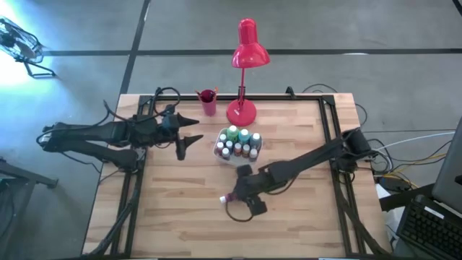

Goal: Pick & Place Paint Supplies
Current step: Put the dark pink paint bottle into the white bin

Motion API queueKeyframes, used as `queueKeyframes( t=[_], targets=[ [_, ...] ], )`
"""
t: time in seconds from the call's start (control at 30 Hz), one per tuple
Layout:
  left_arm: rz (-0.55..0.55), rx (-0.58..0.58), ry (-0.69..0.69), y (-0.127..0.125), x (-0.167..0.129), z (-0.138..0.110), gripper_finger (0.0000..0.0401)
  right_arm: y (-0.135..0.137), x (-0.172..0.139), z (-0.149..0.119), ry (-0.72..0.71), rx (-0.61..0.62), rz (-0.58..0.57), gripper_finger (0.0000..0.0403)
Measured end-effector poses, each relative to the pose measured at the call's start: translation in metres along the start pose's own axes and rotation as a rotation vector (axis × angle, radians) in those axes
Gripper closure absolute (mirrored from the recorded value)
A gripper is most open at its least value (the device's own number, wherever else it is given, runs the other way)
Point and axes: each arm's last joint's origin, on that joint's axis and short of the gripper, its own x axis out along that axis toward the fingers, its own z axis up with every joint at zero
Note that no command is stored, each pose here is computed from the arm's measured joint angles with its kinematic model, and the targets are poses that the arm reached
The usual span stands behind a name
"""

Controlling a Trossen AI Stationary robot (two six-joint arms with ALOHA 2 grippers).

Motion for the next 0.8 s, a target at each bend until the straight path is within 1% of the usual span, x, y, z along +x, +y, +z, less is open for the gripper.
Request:
queueKeyframes(
  t=[0.13,0.27,0.4,0.53,0.67,0.8],
  targets=[
    [-0.005,0.001,0.006,0.000,-0.002,0.000,0.0137,0.002,0.015,0.005,0.026,-0.002,0.022,0.0167],
    [-0.005,0.000,0.003,0.001,-0.002,0.000,0.0137,0.001,0.037,0.002,0.078,-0.003,0.020,0.0177],
    [-0.006,-0.019,0.010,0.001,-0.002,-0.001,0.0137,0.001,0.061,-0.003,0.132,-0.001,0.011,0.0176],
    [-0.007,-0.034,0.033,0.001,-0.002,-0.003,0.0137,0.001,0.077,-0.006,0.161,0.043,0.014,0.0182],
    [-0.006,-0.039,0.060,0.001,-0.002,-0.006,0.0137,0.001,0.081,-0.007,0.173,0.074,0.011,0.0217],
    [-0.003,-0.032,0.078,0.001,-0.002,-0.008,0.0137,0.001,0.072,-0.003,0.150,0.104,0.008,0.0274]
  ],
)
